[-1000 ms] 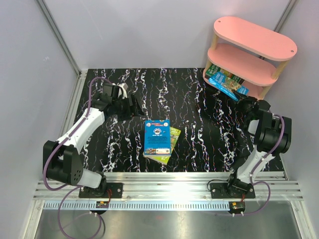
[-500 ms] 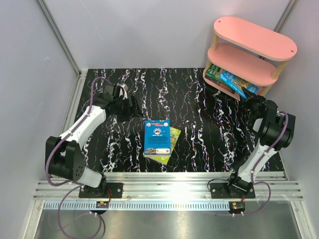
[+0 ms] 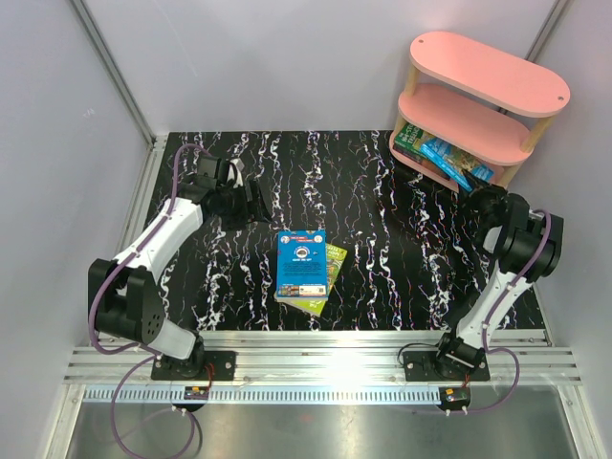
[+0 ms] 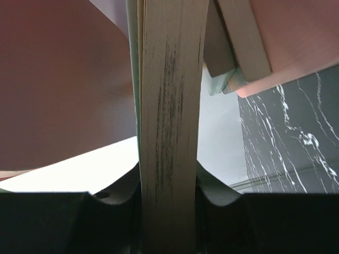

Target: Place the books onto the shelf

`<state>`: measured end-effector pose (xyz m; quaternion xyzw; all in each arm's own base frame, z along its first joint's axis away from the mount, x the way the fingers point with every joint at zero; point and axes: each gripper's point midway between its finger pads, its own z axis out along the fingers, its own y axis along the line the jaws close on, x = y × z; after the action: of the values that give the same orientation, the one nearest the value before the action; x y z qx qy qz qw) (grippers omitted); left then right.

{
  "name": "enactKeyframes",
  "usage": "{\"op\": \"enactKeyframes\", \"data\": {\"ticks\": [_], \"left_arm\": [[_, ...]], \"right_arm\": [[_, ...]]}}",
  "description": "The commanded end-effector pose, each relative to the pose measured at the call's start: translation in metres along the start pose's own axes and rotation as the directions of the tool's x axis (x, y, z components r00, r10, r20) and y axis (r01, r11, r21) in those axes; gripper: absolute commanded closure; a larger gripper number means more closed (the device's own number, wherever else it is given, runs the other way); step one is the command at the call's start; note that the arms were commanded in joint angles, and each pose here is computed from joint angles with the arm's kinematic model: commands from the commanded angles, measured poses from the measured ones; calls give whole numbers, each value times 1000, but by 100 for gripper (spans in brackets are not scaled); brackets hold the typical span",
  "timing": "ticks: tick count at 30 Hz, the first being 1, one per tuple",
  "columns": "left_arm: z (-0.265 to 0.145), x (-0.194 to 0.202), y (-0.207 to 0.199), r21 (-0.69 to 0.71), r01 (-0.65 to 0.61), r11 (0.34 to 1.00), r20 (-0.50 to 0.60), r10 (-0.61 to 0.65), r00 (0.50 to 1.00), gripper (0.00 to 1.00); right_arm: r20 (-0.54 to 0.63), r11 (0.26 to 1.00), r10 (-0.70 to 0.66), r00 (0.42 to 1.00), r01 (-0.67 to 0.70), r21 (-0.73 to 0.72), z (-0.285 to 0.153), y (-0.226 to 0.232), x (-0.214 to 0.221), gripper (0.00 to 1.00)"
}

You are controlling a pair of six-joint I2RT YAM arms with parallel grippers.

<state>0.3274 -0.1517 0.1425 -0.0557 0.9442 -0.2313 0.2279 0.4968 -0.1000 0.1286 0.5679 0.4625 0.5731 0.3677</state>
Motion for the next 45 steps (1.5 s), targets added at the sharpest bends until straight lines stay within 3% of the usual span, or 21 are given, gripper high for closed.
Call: {"op": "enactKeyframes", "data": {"ticks": [1,9,24,26,30,35,45], "left_arm": [[-10,-16,-6,9,-30,999,63,30,998,19],[4,-14,-10,50,-7,999,29,5,1000,19],[3,-15,-12,40,-5,999,21,4,1000,20],[4,-12,-11,36,-1,999,14,0,1000,20],[-2,-12,-12,38,8,999,29,-9,1000,20],[-8,-13,-11,26,10,1000,49,-11,999,20],[-16,-9,-6,4,19,1000,64,-19,998,20]], "right_arm": [[-15,979,-111,994,106,-174,7,57,8,100],[-3,964,-234,972,231,-134,40,82,21,100],[48,970,-232,972,235,-64,97,68,23,100],[58,975,-213,975,216,-60,104,63,22,95],[41,982,-179,983,181,-59,120,53,30,92],[-36,973,-229,973,228,-34,141,48,61,92],[-69,965,-253,965,257,52,147,23,55,93]]}}
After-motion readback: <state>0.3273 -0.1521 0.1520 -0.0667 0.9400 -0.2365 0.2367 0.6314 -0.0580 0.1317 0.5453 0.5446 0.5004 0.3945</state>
